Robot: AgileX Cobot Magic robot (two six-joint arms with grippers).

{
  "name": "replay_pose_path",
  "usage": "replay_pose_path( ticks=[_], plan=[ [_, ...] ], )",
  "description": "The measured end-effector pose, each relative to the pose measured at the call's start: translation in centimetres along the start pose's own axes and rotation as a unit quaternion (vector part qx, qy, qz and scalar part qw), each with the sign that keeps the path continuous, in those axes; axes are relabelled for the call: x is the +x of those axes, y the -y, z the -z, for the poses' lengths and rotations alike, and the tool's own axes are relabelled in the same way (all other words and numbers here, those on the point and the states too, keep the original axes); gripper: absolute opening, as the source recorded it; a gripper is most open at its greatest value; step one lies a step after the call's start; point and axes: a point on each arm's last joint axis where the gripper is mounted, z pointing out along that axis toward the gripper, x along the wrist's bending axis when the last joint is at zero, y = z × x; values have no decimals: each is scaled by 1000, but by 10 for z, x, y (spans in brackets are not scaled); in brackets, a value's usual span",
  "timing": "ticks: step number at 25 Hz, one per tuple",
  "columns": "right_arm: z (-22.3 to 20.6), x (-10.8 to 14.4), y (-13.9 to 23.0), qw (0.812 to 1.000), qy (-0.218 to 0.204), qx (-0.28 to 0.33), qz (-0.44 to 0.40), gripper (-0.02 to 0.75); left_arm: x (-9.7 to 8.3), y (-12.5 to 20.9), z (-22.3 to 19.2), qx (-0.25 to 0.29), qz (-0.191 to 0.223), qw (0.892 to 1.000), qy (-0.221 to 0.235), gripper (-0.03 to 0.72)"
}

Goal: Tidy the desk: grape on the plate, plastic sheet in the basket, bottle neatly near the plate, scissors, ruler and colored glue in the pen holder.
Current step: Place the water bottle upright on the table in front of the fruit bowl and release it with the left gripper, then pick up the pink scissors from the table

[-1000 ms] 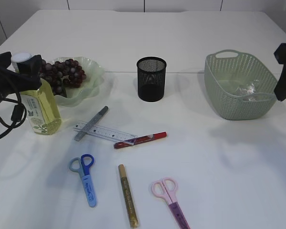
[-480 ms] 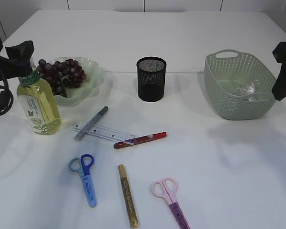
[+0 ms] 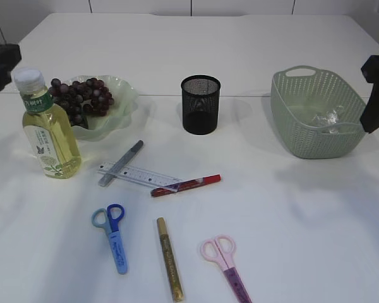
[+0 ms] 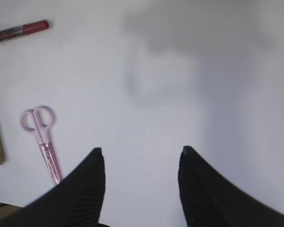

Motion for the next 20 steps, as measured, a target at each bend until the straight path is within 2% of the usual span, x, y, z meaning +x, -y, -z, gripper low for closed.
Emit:
replay_pose_path(
  ticks=[6, 13, 17, 20],
  plan=[
    [0, 1, 0, 1000, -5, 0, -2, 405, 0, -26, 42, 43, 0, 999, 1, 522],
    [2, 9, 0, 998, -51, -4, -25, 405, 0, -40, 98, 110, 2, 994, 1, 485],
    [5, 22, 3, 998, -59, -6, -16, 405, -1, -49, 121, 175, 10, 985, 2, 463],
    [3, 42, 6, 998, -69, 1, 11, 405, -1, -61, 131, 222, 37, 974, -3, 456]
  ],
)
